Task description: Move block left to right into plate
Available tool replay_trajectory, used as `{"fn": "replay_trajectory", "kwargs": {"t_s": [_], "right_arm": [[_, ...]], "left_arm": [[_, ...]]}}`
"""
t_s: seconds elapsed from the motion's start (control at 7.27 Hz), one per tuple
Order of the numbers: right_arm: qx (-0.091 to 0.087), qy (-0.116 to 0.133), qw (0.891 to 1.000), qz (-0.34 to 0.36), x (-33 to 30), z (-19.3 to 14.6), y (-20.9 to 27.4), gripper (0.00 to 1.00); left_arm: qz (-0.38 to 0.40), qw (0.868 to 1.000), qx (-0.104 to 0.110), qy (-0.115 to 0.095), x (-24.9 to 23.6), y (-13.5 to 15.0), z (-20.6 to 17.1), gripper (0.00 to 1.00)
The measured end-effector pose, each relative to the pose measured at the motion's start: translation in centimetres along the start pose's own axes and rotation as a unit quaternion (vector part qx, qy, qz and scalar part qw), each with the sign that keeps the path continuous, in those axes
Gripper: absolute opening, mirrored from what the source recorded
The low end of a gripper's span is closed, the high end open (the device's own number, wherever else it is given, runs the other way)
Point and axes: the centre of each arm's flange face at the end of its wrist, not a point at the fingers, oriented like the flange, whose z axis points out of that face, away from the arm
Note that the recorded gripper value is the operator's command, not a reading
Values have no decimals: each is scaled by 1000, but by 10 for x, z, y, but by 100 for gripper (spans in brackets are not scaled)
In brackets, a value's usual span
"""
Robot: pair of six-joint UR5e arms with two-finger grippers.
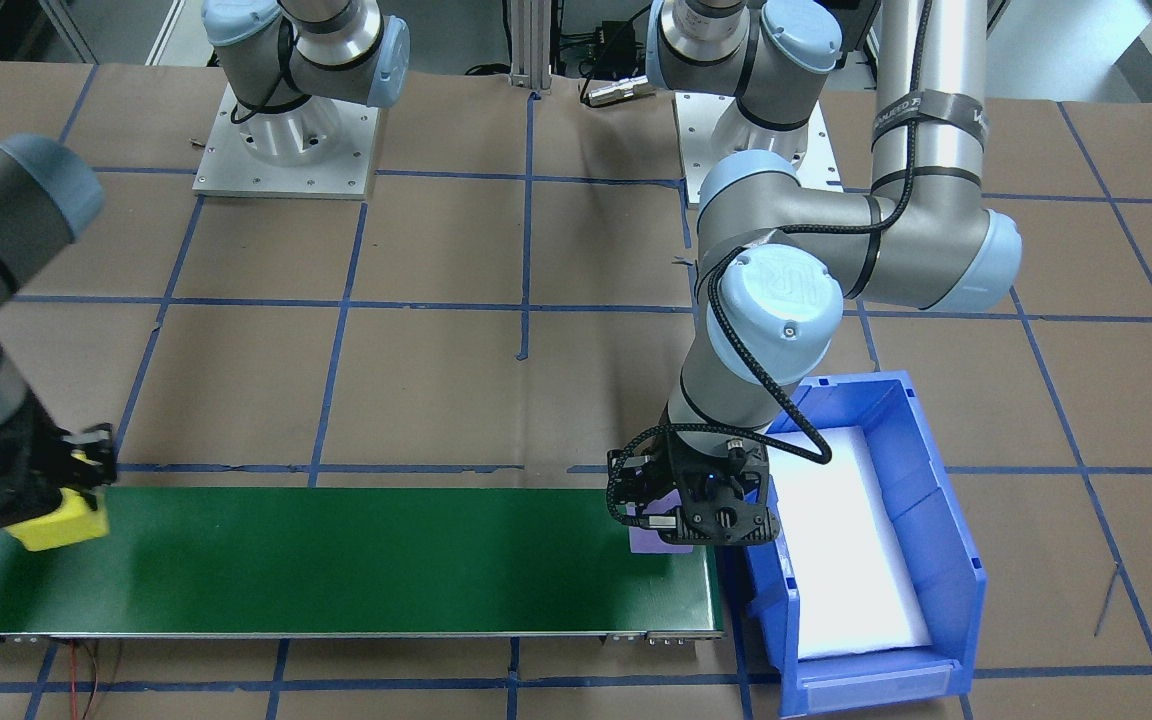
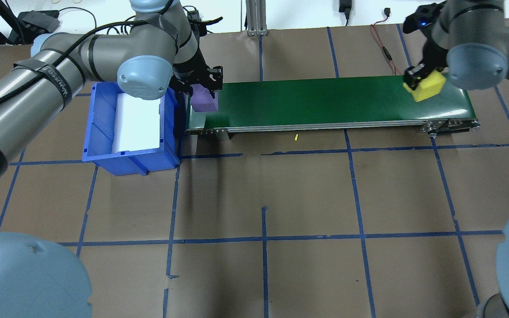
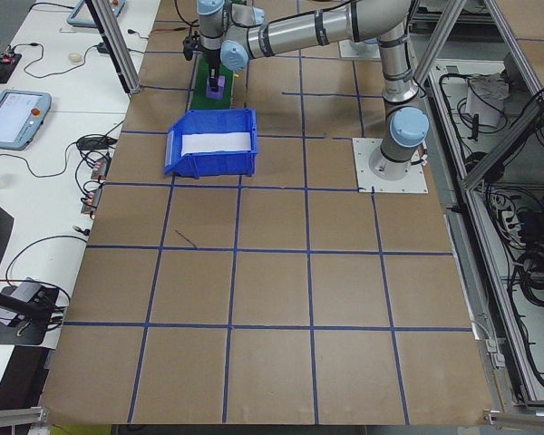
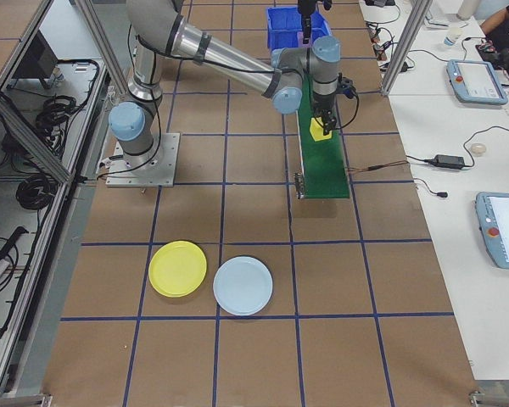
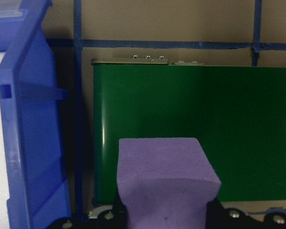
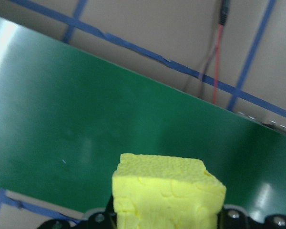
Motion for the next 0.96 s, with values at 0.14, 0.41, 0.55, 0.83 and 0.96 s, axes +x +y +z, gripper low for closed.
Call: {"fn": "replay_trajectory", "kwargs": {"t_s": [0.14, 0.41, 0.55, 0.83, 0.96], "right_arm": [[-20, 14, 998, -49, 66, -2, 58, 28], [-60, 4, 992, -110, 178, 15, 206, 24], [-72, -12, 991, -114, 207, 27, 277, 24], [-56, -39, 993, -94, 228, 56, 387, 26], [-45, -47, 995, -82, 232, 71, 426, 69]], "left_arm": [[4, 1000, 12, 3, 1, -6, 13, 99], [5, 1000, 28, 5, 3, -11, 25, 100], [8, 999, 34, 5, 3, -9, 18, 100], [11, 999, 41, -1, 0, 6, -43, 100], [6, 999, 37, -8, -16, 19, -83, 100]]}}
